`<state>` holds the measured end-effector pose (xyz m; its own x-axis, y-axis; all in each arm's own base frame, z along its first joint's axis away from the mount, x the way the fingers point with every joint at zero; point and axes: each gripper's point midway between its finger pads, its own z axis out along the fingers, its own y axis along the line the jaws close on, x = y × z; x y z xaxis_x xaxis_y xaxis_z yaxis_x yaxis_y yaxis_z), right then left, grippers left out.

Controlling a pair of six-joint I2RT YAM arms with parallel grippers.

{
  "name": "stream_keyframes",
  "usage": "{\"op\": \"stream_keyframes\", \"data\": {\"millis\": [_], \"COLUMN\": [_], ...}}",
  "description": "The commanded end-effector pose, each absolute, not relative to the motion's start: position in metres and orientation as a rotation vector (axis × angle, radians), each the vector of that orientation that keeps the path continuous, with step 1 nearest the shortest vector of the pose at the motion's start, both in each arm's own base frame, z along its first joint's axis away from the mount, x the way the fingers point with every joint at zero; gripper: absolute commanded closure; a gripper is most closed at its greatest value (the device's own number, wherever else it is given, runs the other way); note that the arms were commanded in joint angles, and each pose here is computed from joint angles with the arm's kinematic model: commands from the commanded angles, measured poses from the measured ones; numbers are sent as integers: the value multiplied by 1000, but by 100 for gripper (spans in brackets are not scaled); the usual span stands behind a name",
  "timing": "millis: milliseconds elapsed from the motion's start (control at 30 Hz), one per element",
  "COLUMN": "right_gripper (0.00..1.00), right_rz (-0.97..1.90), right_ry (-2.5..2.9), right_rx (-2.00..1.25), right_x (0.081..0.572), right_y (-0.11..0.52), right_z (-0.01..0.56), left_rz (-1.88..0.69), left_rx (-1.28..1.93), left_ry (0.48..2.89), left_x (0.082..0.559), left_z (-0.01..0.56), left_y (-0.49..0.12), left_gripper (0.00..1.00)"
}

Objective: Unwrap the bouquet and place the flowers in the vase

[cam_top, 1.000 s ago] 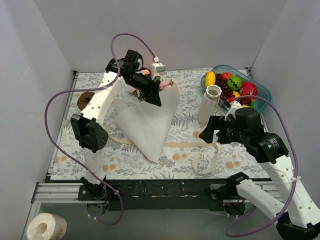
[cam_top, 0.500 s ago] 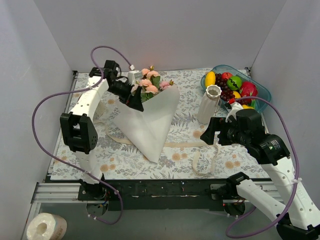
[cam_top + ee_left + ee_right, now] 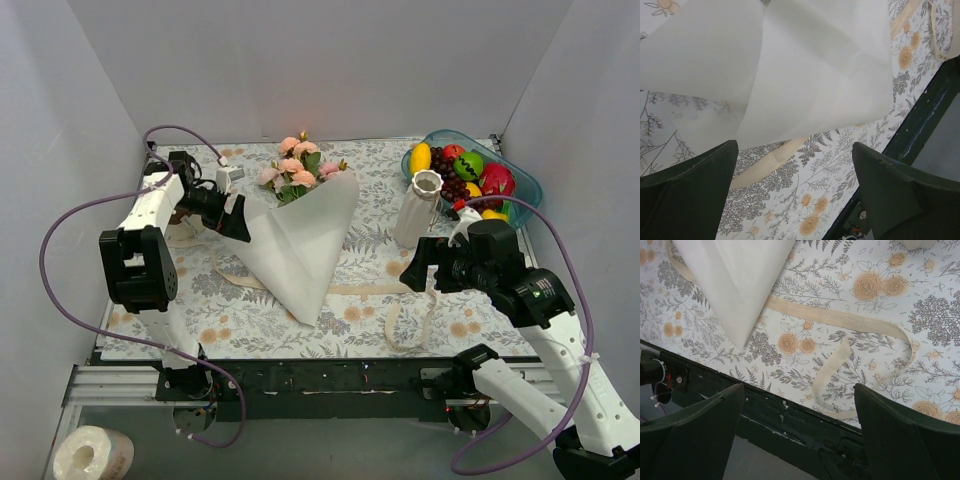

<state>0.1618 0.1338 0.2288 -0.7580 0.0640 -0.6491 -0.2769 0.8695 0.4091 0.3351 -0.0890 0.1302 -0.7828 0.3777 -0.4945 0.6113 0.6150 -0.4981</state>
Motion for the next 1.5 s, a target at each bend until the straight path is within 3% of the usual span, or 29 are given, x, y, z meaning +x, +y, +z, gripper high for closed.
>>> {"op": "stream_keyframes", "data": {"millis": [0,300,633,767,933,1100,1200,1233,1267,1467], "right_gripper": [2,2,2,2,2,2,2,2,2,2], "right_rz": [663,676,686,691,691,690,694,694,695,701], "right_ry": [2315,2322,2317,2311,2307,2309,2302,2302,2301,2289], "right_rx": [-170,-164,-162,-160,-154,-149,-146,-146,-142,-141], "right_x": [164,166,168,168,169,168,167,167,167,165], "right_y": [136,139,141,142,142,141,141,141,140,140], "right_z": [233,228,232,233,235,234,236,236,236,239], "left_rz": [-891,-917,-1048,-1093,-1105,-1100,-1103,-1100,-1094,-1059], "left_rx": [822,823,785,795,830,862,867,867,867,862], "left_ry": [2362,2356,2375,2378,2370,2366,2371,2369,2364,2305], "left_x": [352,355,353,351,344,338,336,336,338,347], "left_z": [155,138,115,114,124,130,136,140,143,186], "left_y": [-79,-76,-85,-90,-91,-90,-89,-89,-89,-92], "left_gripper": [3,3,10,23,49,62,84,87,97,100]}}
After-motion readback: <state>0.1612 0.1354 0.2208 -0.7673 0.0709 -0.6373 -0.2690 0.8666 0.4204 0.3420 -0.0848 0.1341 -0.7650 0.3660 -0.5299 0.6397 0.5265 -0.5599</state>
